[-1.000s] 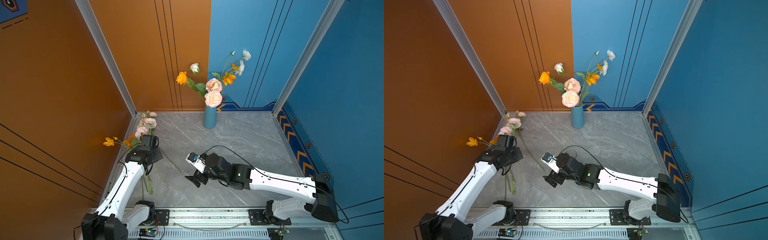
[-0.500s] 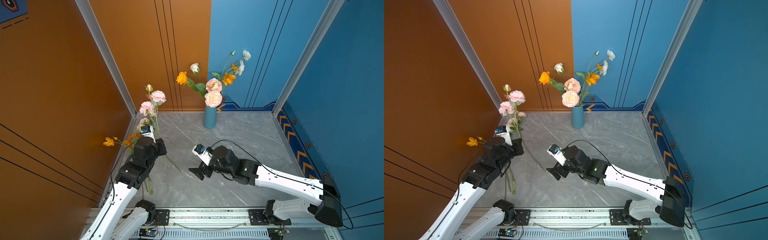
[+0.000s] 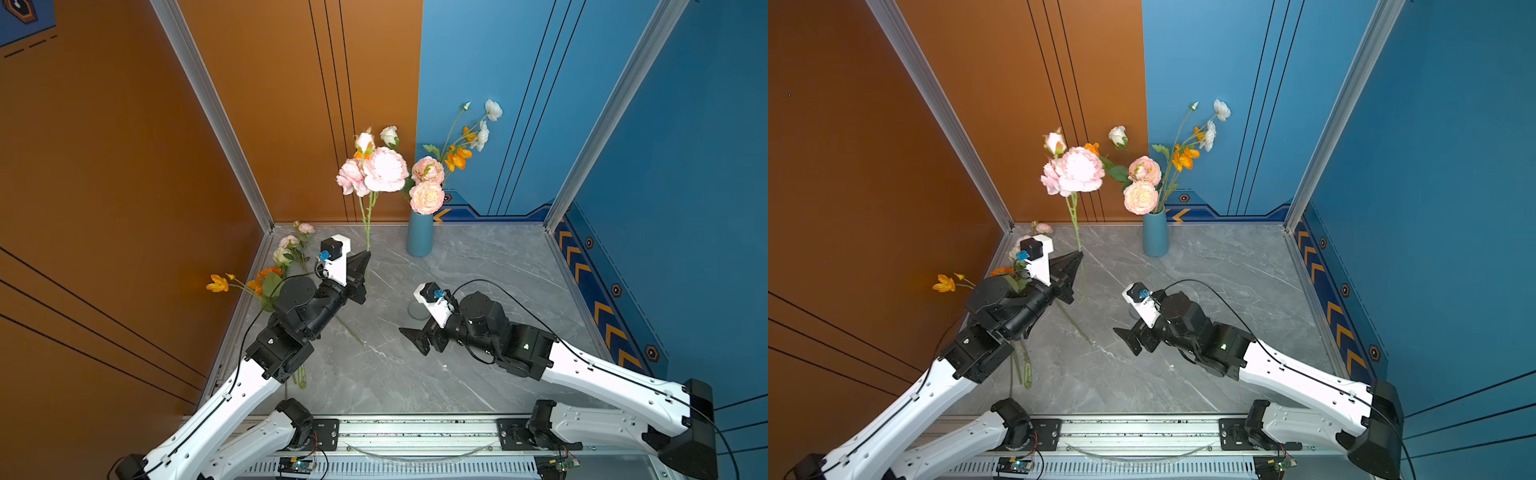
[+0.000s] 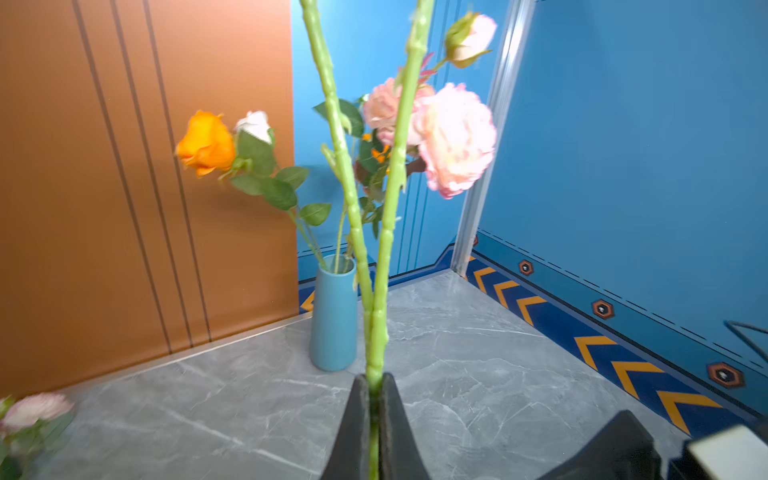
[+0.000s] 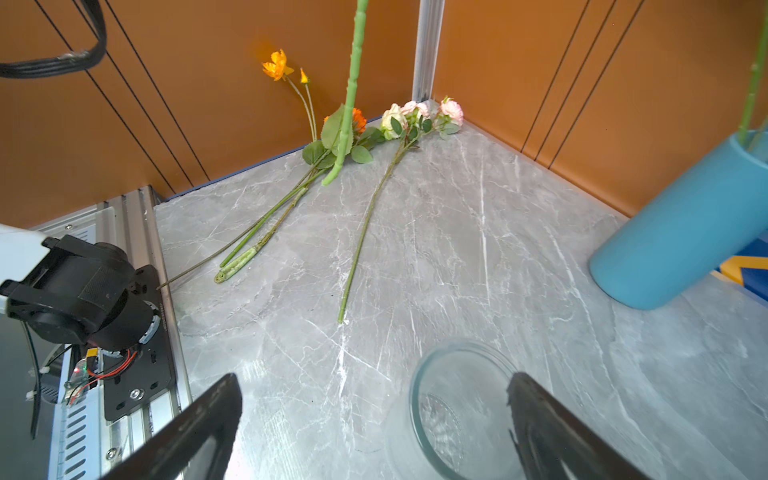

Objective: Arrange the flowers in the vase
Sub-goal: 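Carry the pink roses over the glass jar with the left gripper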

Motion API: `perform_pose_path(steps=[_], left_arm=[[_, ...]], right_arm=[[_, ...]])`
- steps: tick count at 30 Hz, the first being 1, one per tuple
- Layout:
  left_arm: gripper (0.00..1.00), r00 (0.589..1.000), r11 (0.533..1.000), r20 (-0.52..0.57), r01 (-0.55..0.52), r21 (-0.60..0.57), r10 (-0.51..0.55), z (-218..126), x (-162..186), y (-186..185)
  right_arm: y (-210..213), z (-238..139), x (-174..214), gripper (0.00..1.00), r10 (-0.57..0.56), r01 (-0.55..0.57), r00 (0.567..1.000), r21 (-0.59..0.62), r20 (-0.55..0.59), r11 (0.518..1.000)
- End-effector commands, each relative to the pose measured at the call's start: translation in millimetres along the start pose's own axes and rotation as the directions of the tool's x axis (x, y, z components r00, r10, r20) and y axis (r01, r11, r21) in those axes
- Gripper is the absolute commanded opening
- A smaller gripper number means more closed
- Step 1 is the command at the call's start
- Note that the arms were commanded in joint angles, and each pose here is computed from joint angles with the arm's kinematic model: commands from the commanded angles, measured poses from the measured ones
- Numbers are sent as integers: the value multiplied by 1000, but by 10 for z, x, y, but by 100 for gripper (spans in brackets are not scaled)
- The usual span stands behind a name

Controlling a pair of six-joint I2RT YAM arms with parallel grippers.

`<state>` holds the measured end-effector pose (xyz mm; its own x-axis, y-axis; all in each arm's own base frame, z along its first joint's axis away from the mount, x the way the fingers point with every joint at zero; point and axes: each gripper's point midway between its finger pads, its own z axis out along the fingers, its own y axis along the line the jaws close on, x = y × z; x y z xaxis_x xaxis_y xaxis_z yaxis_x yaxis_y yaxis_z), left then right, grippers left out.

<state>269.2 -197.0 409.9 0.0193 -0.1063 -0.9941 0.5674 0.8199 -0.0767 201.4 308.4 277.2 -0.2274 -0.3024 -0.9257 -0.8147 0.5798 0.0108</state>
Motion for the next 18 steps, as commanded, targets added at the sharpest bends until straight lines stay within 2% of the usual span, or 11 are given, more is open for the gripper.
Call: perform_pose_path(steps=[1,3,6,7,9,14,18], left_arm=[[0,985,987,146,-113,112,96,2,-461,-354],[0,980,979,178,-122,160,93,37,-533,-519],[0,986,968,153,-107,227,73,180,-412,-681],[0,984,963,169,-99,252,57,199,-502,-749],[0,986,947,162,-84,310,35,274,-441,-931],[0,986,915,123,-153,373,114,411,-152,-1403],[0,986,906,78,-168,389,149,495,104,-1533]], right_arm=[[-162,-183,98,100,33,-32,999,80,-13,996],[-217,-297,118,100,41,-41,999,106,-2,994],[-323,-441,179,100,56,-56,998,152,6,987],[-354,-486,194,100,61,-61,998,167,8,984],[-419,-583,246,100,71,-70,997,196,5,978],[-485,-760,327,100,98,-100,995,224,24,969],[-503,-830,369,100,109,-114,993,231,34,966]])
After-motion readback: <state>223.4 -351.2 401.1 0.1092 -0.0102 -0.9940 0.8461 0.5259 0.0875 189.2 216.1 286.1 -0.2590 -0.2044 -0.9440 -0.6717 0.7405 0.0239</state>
